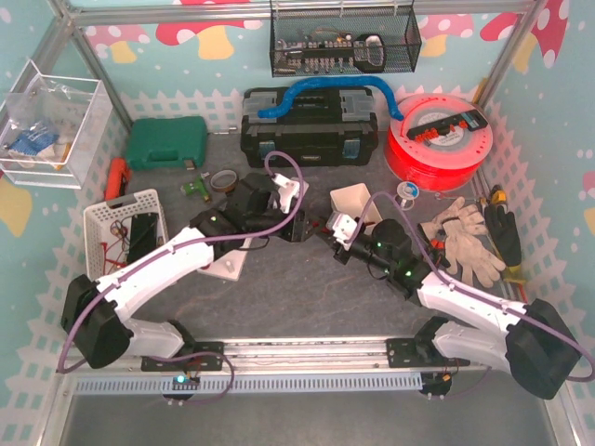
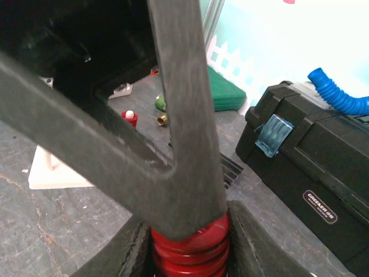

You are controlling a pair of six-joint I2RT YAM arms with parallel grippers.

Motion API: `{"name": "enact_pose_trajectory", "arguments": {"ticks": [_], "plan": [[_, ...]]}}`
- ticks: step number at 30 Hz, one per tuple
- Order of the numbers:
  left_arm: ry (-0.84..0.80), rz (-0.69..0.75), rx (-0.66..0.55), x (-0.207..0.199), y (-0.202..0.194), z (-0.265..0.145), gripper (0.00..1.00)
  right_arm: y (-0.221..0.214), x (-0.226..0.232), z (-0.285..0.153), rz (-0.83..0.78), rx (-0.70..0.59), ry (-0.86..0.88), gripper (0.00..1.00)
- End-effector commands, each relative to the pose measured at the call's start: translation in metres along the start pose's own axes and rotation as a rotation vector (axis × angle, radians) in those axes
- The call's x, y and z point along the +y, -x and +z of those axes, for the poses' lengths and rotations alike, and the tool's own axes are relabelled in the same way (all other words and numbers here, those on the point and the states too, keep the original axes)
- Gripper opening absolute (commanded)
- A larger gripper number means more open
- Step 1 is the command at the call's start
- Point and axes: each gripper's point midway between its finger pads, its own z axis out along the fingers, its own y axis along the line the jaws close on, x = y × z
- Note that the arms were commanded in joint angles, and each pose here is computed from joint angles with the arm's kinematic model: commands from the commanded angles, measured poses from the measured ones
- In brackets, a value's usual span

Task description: Install the large spring

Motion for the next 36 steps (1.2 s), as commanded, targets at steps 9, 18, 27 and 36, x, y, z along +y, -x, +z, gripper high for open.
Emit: {"name": "enact_pose_trajectory", "arguments": {"ticks": [9,18,27,36], "plan": [[0.031,0.011,0.034,0.006,0.000,0.015,0.49,0.023,-0.008,0.006,0.003,-0.081,-0.054,0.00],[0.033,-0.005,0.079,0.012,-0.007,0.030,0.48,0.030,-0.009,0.012,0.035,-0.082,-0.066,0.00],[0.041,-0.006,0.078,0.013,-0.001,0.036,0.08,0.010,-0.007,0.017,0.031,-0.014,-0.075,0.04],[0.055,-0.056,0.099,0.016,-0.007,0.035,0.00,-0.014,-0.006,0.021,0.066,0.033,-0.095,0.38]]}}
